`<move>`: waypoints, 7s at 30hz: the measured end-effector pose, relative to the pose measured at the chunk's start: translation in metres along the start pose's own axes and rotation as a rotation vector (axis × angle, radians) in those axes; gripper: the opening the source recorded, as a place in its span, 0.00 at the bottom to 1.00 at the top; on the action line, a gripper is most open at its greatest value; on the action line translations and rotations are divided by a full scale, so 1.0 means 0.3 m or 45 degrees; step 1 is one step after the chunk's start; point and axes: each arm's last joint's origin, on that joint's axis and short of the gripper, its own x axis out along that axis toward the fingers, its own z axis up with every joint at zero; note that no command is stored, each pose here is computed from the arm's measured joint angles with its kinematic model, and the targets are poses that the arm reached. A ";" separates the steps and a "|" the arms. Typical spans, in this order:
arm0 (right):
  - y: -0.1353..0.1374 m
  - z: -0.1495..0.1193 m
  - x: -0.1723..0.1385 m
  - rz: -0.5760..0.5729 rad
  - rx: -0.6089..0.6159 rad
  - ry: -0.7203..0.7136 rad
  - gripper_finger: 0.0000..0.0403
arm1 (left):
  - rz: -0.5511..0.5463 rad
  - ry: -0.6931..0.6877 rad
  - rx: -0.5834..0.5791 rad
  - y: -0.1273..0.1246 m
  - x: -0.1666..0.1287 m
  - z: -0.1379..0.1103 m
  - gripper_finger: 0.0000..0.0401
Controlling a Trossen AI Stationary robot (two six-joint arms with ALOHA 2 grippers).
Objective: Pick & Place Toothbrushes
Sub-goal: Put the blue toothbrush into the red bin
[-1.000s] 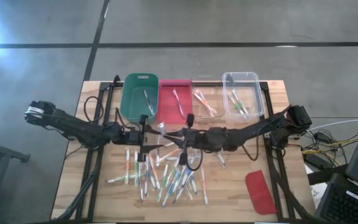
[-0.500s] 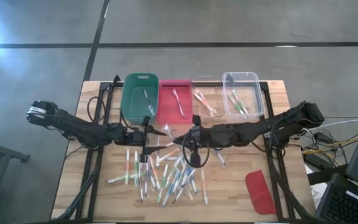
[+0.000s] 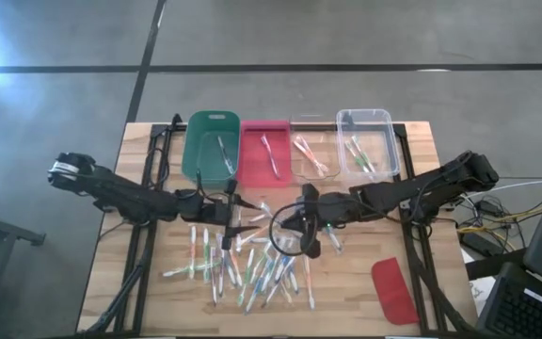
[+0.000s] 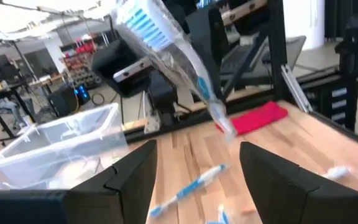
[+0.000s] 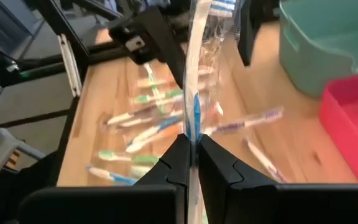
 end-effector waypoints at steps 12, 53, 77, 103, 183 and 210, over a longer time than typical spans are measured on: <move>-0.046 -0.100 -0.003 -0.303 0.192 0.281 0.03 | 0.022 0.328 -0.010 0.011 0.037 0.039 0.58; -0.003 -0.176 0.015 -0.414 0.209 0.327 0.03 | 0.086 0.625 0.574 -0.073 0.129 0.087 0.56; -0.017 -0.193 0.026 -0.325 0.167 0.414 0.03 | 0.081 1.098 1.381 -0.244 0.472 0.044 0.56; 0.024 -0.184 0.017 -0.263 0.099 0.401 0.03 | 0.170 1.074 1.415 -0.244 0.503 0.054 0.09; -0.161 -0.308 -0.389 -0.656 0.208 0.297 0.15 | -0.577 1.403 0.985 0.889 0.190 -0.085 0.03; -0.199 -0.331 -0.436 -0.746 0.154 0.165 0.15 | -0.651 1.450 0.742 0.934 0.227 -0.306 0.11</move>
